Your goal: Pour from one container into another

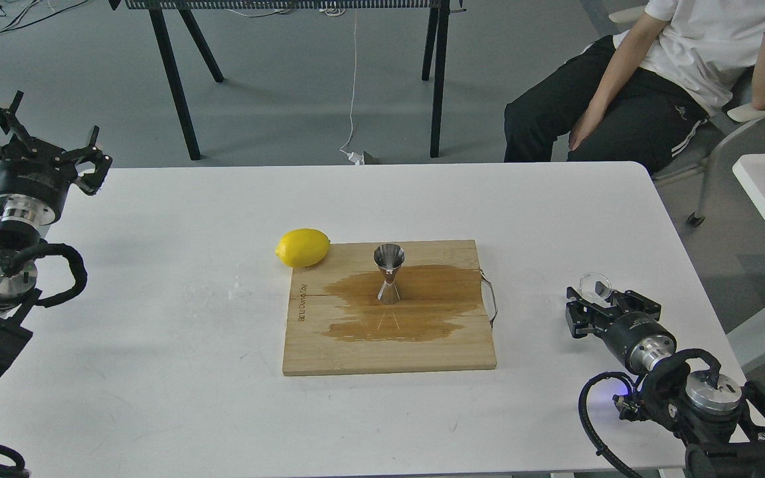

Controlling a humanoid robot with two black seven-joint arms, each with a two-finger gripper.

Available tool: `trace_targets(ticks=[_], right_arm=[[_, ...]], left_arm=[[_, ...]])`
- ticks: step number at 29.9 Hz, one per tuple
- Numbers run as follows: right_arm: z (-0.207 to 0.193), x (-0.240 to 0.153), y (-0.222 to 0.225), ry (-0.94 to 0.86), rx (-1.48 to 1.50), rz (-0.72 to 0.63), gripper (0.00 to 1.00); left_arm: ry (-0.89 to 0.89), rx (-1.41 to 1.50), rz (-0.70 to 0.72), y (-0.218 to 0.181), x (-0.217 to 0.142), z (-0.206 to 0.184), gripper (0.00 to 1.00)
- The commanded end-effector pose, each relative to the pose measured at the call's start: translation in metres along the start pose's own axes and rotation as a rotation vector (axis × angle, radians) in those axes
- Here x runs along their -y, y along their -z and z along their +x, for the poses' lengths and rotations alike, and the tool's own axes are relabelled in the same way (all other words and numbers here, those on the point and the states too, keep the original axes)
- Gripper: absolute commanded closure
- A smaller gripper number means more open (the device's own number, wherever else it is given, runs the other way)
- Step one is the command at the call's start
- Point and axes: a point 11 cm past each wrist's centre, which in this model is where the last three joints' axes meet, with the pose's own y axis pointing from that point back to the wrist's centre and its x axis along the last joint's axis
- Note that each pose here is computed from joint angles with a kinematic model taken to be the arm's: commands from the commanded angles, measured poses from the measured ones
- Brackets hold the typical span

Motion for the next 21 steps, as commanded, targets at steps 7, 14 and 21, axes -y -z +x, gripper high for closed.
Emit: trace_targets(ticks=[7, 14, 21], right_arm=[[0.006, -0.003, 0.019, -0.006, 0.06, 0.062, 0.57], [0.009, -0.002, 0.016, -0.008, 0.085, 0.064, 0.55], [0.005, 0.0, 0.013, -0.002, 0.081, 0.053, 0.49]], left_arm=[[0.0, 0.001, -0.001, -0.001, 0.0, 0.0, 0.0], [-0.001, 0.001, 0.0, 0.0, 0.0, 0.001, 0.0], [-0.001, -0.001, 0.0, 0.0, 0.0, 0.001, 0.0]])
